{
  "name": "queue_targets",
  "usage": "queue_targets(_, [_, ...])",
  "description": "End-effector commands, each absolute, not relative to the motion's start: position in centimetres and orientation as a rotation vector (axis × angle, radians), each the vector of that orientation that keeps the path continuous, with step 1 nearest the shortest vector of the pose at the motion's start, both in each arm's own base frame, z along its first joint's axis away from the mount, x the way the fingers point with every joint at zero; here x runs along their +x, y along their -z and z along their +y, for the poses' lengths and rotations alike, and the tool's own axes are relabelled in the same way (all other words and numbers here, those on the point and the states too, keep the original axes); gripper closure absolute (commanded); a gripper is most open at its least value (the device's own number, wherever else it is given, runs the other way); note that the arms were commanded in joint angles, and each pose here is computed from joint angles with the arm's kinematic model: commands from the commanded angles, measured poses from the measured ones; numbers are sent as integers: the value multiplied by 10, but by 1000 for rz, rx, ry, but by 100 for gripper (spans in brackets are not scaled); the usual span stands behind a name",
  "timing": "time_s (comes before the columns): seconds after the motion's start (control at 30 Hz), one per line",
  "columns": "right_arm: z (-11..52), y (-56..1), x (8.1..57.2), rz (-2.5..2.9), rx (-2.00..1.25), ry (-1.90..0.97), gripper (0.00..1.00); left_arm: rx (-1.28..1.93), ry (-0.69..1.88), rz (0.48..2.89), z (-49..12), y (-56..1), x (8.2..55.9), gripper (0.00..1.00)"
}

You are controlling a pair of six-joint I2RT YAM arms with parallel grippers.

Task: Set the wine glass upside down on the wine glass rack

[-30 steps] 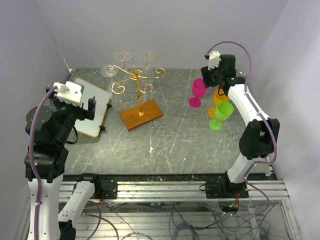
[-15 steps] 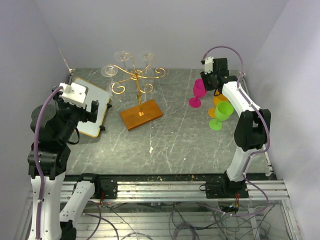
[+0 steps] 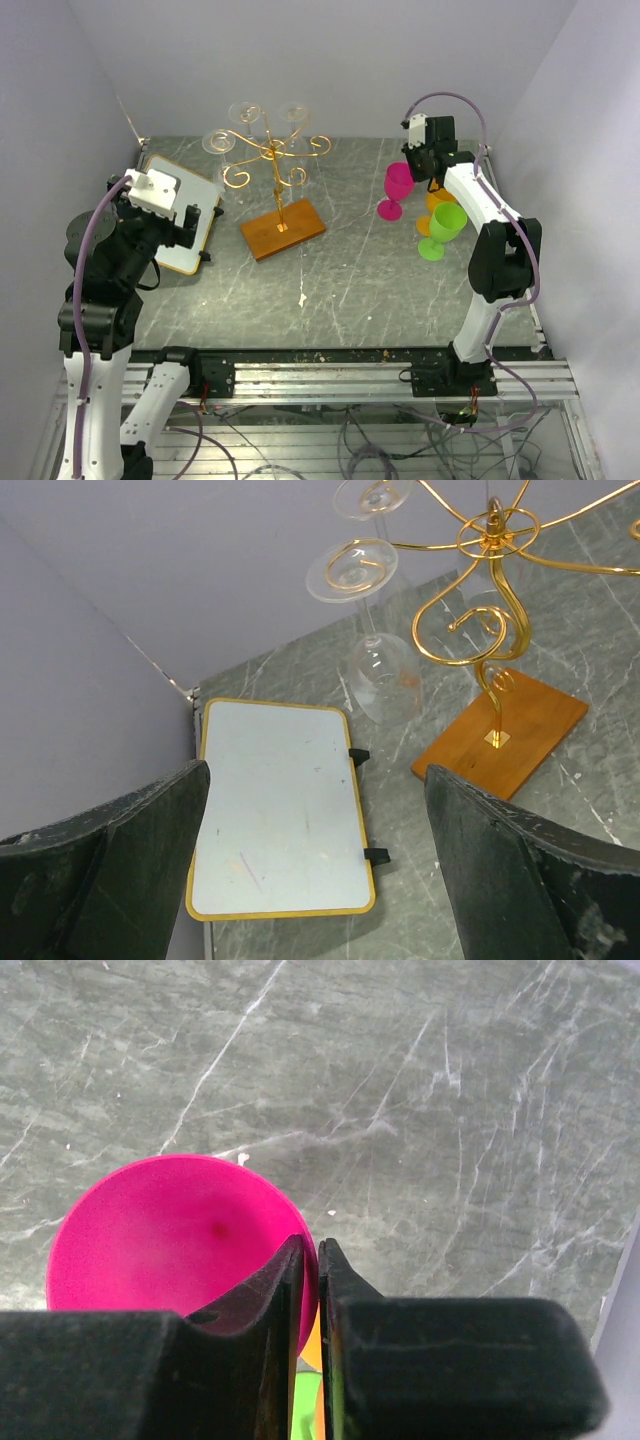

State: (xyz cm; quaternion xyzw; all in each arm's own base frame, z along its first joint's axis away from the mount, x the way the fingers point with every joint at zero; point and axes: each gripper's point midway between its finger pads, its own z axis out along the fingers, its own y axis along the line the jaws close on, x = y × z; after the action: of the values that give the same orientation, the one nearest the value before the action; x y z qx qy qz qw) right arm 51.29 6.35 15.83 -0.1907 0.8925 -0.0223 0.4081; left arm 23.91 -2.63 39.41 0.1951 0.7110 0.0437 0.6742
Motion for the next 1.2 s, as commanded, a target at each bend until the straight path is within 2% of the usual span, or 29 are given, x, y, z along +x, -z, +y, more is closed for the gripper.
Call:
queue_targets(0.0, [66, -175, 516, 2207, -479, 48, 92, 398, -71, 1625, -26, -392, 244, 0])
queue_targets(0.2, [70, -210, 508, 2138, -483, 22, 100, 311, -68, 1681, -19, -380, 252, 1])
queue_targets(0.4, [78, -252, 487, 2055, -490, -44, 100, 302, -51, 1694, -20, -373, 252, 1])
queue_targets(0.77, [121, -345, 408, 1758, -589, -312, 100, 351, 159, 1705, -50, -367, 236, 0])
queue_targets(0.93, [131, -385, 378, 1655, -585, -335, 100, 374, 248, 1654, -64, -377, 230, 4])
queue_targets(1.03, [128, -408, 361, 1605, -573, -321, 100, 384, 258, 1690, -65, -378, 237, 2])
queue_targets(1.17, [122, -441, 336, 1531, -570, -299, 100, 366, 331, 1736, -73, -376, 253, 5])
